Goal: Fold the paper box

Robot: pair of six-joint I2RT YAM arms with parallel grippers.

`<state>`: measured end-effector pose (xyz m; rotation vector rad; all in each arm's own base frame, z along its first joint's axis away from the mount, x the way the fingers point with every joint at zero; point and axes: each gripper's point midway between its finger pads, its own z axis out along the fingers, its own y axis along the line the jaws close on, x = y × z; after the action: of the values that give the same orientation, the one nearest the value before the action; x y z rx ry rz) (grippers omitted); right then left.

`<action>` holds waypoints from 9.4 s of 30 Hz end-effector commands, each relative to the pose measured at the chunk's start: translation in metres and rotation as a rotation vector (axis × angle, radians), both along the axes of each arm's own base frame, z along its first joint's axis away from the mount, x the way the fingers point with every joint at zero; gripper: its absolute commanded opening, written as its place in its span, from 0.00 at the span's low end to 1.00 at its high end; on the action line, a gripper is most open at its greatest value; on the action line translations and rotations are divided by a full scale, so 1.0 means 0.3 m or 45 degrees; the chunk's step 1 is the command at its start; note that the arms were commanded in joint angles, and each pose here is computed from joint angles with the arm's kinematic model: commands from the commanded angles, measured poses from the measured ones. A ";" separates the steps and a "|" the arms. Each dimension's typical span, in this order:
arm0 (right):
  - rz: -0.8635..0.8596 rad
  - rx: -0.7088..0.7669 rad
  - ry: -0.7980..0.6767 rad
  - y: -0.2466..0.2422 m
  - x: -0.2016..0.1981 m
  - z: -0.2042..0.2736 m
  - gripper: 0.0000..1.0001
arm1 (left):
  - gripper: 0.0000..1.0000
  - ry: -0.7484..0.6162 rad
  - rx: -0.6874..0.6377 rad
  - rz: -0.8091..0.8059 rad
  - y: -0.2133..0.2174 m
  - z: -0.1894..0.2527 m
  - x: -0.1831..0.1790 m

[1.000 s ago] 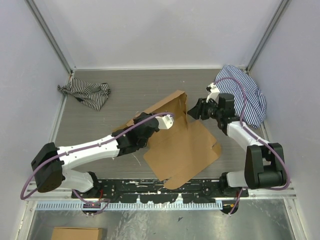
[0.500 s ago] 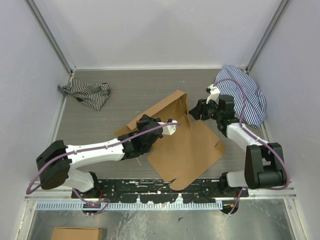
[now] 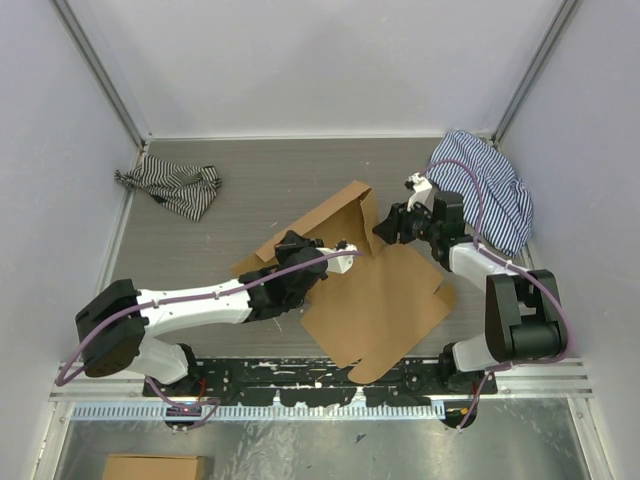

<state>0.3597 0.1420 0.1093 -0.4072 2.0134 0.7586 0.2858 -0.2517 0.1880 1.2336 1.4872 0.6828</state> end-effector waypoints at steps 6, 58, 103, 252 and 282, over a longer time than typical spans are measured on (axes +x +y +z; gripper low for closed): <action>0.147 0.071 -0.222 0.070 0.043 0.143 0.55 | 0.00 -0.004 -0.079 -0.074 -0.035 0.025 -0.021; 0.358 -0.027 -0.284 0.024 0.085 0.118 0.77 | 0.00 0.030 -0.130 -0.108 -0.077 0.019 -0.033; 0.192 -0.052 -0.337 0.063 0.194 0.129 0.72 | 0.00 0.031 -0.146 -0.109 -0.125 0.079 -0.039; -0.476 -0.331 -0.269 -0.011 0.197 0.251 0.43 | 0.00 0.044 -0.109 0.195 -0.040 0.086 -0.033; 0.096 -0.162 -0.397 0.238 0.249 0.166 0.46 | 0.00 0.024 -0.148 0.082 -0.016 0.132 -0.054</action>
<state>0.4152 0.1963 0.1116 -0.5778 1.9721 0.5308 0.2710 -0.2539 0.2212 1.1281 1.5790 0.6549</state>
